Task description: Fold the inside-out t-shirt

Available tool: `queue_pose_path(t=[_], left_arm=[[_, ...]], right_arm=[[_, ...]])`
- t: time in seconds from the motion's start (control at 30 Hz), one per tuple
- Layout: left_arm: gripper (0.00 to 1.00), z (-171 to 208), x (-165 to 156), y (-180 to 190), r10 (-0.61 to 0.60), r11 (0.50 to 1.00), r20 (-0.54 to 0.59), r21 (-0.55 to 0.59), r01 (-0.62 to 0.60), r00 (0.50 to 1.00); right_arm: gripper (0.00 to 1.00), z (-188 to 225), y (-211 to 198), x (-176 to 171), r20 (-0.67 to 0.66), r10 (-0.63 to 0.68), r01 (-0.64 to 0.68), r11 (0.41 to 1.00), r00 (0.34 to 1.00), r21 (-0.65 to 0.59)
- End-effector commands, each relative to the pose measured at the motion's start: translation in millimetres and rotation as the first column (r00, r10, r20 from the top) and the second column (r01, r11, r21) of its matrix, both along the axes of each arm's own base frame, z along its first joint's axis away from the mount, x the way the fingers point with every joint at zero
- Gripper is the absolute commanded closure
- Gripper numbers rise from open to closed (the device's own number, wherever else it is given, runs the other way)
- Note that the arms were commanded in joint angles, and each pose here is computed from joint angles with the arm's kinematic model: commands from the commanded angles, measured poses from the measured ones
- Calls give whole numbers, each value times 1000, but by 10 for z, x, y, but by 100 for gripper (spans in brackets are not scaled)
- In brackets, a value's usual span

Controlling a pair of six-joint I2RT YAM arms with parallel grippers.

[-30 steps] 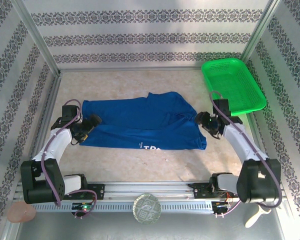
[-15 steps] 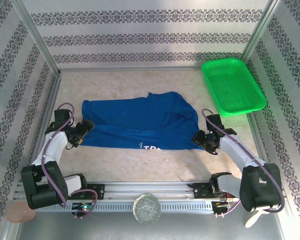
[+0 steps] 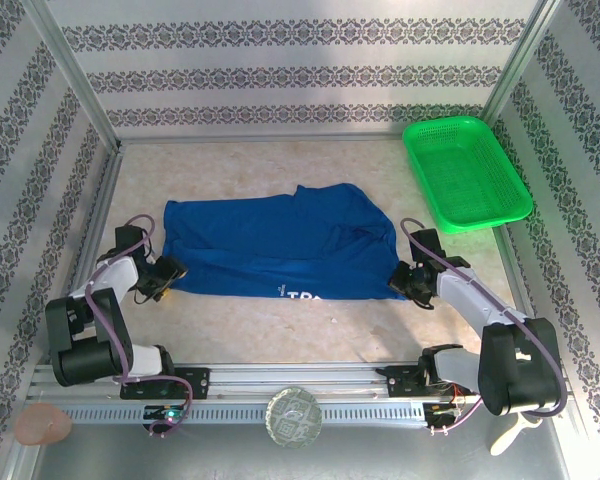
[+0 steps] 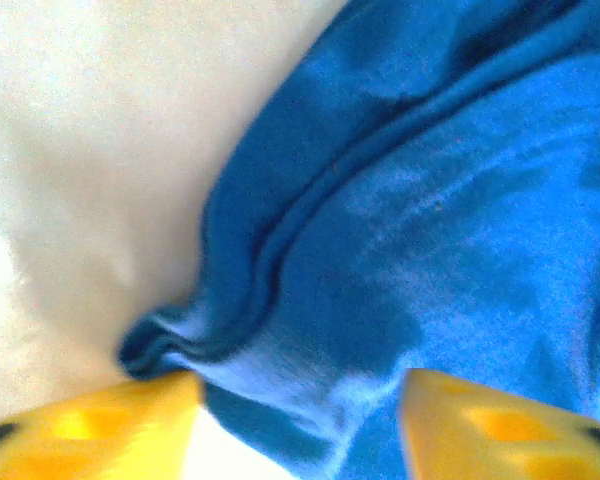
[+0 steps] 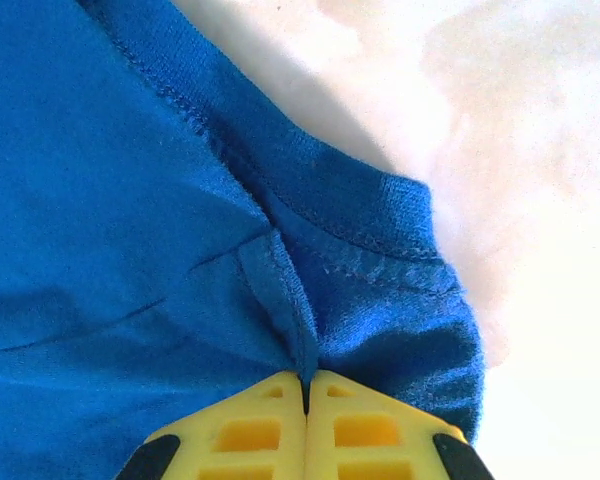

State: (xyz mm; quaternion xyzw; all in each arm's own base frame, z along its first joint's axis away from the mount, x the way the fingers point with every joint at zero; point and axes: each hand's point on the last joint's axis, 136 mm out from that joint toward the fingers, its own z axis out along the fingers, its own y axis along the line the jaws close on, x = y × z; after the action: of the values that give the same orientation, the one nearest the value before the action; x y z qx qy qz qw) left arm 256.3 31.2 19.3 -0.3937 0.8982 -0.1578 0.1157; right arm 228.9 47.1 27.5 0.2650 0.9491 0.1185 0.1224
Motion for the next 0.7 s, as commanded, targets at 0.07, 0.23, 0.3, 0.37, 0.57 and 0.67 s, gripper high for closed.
queue_pose_path(t=[0.07,0.23,0.3,0.37,0.57,0.67], left_arm=[[100,-119,-63,27,21,1000,-18,-8,-21,1000],[100,86,-136,46,76,997,35,2,-76,997],[100,150,-196,50,124,992,63,1,-124,990],[100,190,-275,40,177,984,82,-12,-177,981],[100,211,-517,17,294,956,103,-27,-292,950],[100,255,-627,42,322,946,107,-5,-323,941]], right_arm=[[100,81,-55,-38,17,-8,8,1000,1000,-25],[100,205,-92,-99,35,-54,54,999,998,-3],[100,249,-108,-142,40,-71,71,997,997,1],[100,285,-125,-193,42,-89,89,996,995,4],[100,304,-180,-453,18,-161,161,987,987,6],[100,306,-213,-598,17,-205,204,979,979,10]])
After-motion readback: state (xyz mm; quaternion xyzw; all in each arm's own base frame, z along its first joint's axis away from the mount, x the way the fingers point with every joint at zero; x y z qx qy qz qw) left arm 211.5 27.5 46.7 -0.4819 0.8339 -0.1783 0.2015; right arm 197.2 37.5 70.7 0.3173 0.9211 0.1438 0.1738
